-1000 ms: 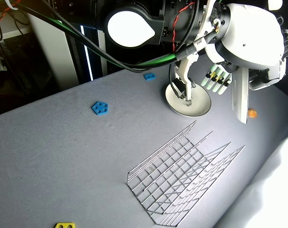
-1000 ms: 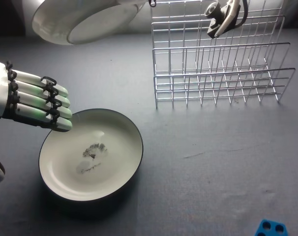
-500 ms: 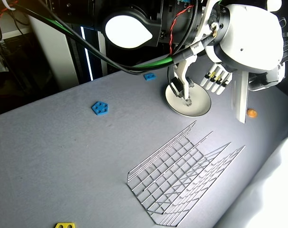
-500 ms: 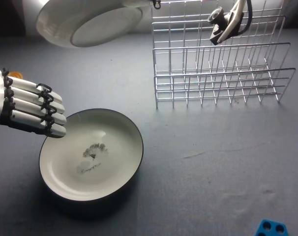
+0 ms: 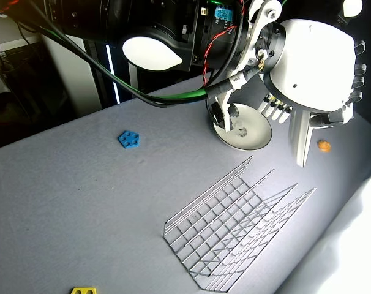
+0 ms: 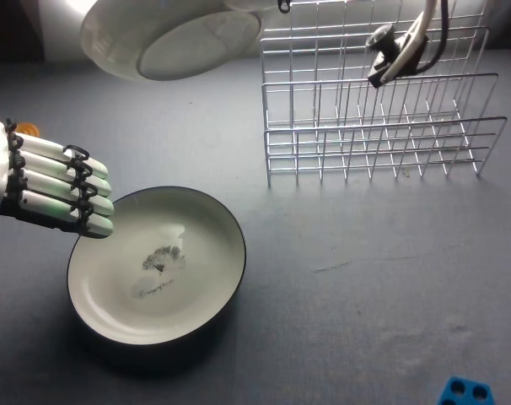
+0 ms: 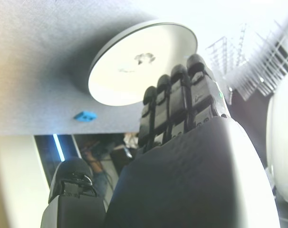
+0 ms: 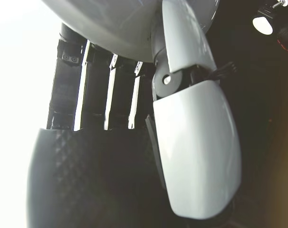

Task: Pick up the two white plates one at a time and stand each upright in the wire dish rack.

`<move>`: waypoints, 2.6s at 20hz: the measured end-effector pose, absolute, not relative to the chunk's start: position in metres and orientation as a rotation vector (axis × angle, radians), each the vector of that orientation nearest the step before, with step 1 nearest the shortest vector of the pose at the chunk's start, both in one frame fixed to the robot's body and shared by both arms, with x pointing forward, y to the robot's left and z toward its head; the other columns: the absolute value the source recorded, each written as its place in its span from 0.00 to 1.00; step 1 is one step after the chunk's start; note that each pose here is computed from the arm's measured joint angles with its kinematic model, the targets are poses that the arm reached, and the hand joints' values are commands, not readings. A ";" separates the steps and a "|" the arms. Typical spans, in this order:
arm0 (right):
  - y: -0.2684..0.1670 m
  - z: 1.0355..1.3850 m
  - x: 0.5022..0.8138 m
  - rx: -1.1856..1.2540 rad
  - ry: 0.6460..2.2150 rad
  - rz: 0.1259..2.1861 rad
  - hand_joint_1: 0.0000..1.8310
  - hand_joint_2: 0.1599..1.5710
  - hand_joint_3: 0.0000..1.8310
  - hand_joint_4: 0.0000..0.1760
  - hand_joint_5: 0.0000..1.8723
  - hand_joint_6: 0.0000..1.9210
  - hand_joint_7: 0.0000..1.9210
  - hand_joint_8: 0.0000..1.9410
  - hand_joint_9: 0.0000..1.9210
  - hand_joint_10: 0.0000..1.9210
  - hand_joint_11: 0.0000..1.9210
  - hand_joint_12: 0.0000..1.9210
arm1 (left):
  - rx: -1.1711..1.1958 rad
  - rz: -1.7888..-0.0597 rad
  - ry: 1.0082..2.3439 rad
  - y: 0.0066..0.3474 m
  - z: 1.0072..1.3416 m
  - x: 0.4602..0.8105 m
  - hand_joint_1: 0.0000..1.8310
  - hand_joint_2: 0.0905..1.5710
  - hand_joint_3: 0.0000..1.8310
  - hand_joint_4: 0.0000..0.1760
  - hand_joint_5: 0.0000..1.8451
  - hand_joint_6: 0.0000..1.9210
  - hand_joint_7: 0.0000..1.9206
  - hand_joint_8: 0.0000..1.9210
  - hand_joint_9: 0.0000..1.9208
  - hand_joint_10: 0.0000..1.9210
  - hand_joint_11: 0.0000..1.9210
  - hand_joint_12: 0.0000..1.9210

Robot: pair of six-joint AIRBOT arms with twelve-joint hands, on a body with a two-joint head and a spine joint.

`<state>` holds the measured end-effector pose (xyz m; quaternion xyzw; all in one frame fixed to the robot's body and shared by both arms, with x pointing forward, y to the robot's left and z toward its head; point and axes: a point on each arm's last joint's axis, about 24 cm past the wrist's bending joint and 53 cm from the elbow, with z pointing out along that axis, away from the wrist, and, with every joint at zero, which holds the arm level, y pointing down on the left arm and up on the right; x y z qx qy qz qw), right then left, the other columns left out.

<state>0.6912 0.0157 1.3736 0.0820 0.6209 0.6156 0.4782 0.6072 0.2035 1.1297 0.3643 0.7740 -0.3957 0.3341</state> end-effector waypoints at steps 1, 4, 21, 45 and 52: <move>0.013 1.368 0.693 0.215 1.527 1.502 0.75 0.69 0.00 0.00 0.46 0.60 0.49 0.49 0.46 0.64 0.37 0.60 | 0.951 -1.033 2.020 0.204 1.130 0.607 0.00 0.66 0.00 0.00 0.09 0.00 0.07 0.00 0.05 0.00 0.00 0.10; 0.006 1.359 0.696 0.244 1.553 1.494 0.75 0.69 0.00 0.00 0.47 0.58 0.51 0.47 0.47 0.63 0.38 0.59 | 0.952 -1.032 2.020 0.204 1.130 0.607 0.00 0.65 0.00 0.00 0.09 0.00 0.07 0.00 0.05 0.00 0.00 0.11; -0.042 1.346 0.711 0.438 1.580 1.513 0.75 0.68 0.00 0.00 0.47 0.58 0.50 0.48 0.48 0.62 0.39 0.60 | 0.947 -1.018 2.040 0.206 1.123 0.610 0.00 0.66 0.00 0.00 0.08 0.00 0.07 0.00 0.05 0.00 0.00 0.09; -0.099 1.340 0.723 0.629 1.539 1.521 0.75 0.68 0.00 0.00 0.49 0.55 0.52 0.46 0.48 0.61 0.39 0.61 | 0.940 -1.007 2.041 0.208 1.122 0.614 0.00 0.66 0.00 0.00 0.09 0.00 0.07 0.00 0.05 0.00 0.00 0.11; -0.128 1.324 0.728 0.698 1.543 1.479 0.75 0.68 0.00 0.00 0.47 0.57 0.51 0.48 0.48 0.62 0.38 0.61 | 0.943 -1.012 2.038 0.204 1.121 0.615 0.00 0.66 0.00 0.00 0.09 0.00 0.06 0.00 0.04 0.00 0.00 0.09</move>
